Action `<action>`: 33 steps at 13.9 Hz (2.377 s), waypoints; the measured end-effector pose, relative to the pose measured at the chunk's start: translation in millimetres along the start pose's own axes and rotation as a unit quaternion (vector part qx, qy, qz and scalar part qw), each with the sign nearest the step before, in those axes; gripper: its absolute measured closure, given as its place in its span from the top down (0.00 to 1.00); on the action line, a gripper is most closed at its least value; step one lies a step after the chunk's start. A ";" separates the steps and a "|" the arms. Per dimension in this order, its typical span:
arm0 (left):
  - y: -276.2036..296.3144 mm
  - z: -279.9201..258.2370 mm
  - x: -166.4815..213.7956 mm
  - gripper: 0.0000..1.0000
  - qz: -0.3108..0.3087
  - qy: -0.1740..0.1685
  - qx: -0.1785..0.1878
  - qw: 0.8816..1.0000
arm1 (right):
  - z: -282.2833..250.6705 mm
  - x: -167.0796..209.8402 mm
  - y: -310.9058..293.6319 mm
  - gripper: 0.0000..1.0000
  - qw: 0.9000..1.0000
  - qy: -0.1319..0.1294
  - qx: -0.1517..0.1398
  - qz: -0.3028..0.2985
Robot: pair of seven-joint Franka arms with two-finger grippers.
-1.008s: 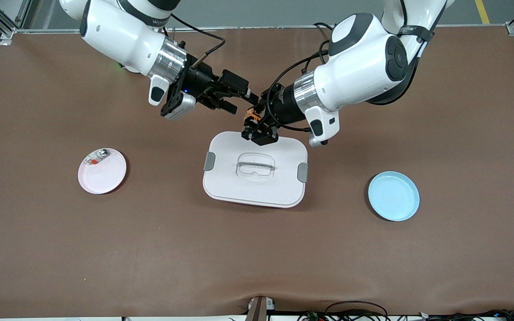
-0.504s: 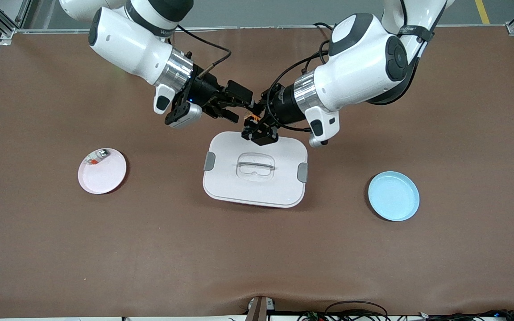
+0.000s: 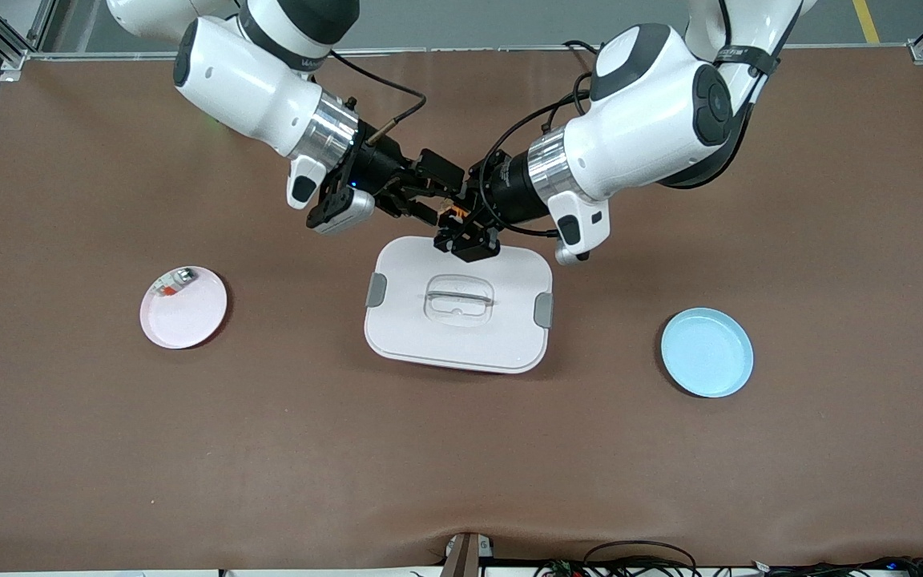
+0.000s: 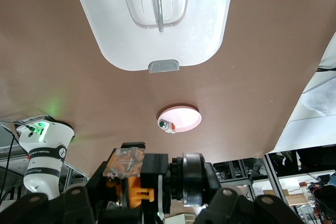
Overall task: Transfer orange switch to right arm and place
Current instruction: 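Close the right gripper on the switch held by the left gripper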
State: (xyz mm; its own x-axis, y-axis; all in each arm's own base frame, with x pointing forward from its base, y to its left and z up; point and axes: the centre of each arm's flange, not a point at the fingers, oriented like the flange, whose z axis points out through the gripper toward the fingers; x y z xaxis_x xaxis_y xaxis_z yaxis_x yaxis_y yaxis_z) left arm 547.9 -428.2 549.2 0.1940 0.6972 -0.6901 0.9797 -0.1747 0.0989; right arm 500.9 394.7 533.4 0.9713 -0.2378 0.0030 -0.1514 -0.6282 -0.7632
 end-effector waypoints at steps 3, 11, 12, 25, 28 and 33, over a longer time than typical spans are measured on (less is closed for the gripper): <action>0.1 -0.1 0.1 0.72 0.000 0.000 0.000 1.000 | -0.9 1.0 -3.0 0.74 1.000 0.004 -0.003 -0.009; 0.2 -0.2 0.1 0.72 0.000 0.000 -0.001 1.000 | 3.3 3.8 -3.7 0.58 1.000 0.004 -0.003 -0.010; 0.2 -0.2 0.1 0.72 0.000 0.000 -0.001 1.000 | 3.5 3.9 -4.0 0.51 1.000 0.004 -0.003 -0.010; 1.2 -1.2 2.2 0.78 -0.002 0.001 -0.001 1.000 | 7.1 3.6 -5.7 0.41 1.000 0.002 -0.004 -0.003; 1.8 -1.9 2.1 1.00 -0.002 0.000 -0.003 1.000 | 12.2 1.9 -6.4 0.41 1.000 -0.001 -0.005 0.006; 3.7 -4.1 4.6 1.00 -0.003 0.001 -0.006 1.000 | 15.4 5.6 -4.7 0.41 0.999 0.001 -0.014 -0.035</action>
State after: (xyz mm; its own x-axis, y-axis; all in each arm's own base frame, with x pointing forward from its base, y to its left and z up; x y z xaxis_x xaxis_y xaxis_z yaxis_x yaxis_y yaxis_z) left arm 552.6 -422.8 549.4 0.1876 0.6994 -0.6897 0.9814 -0.1621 0.1025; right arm 509.9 407.6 527.1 0.9795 -0.1936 0.0565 -0.0883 -0.6633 -0.7431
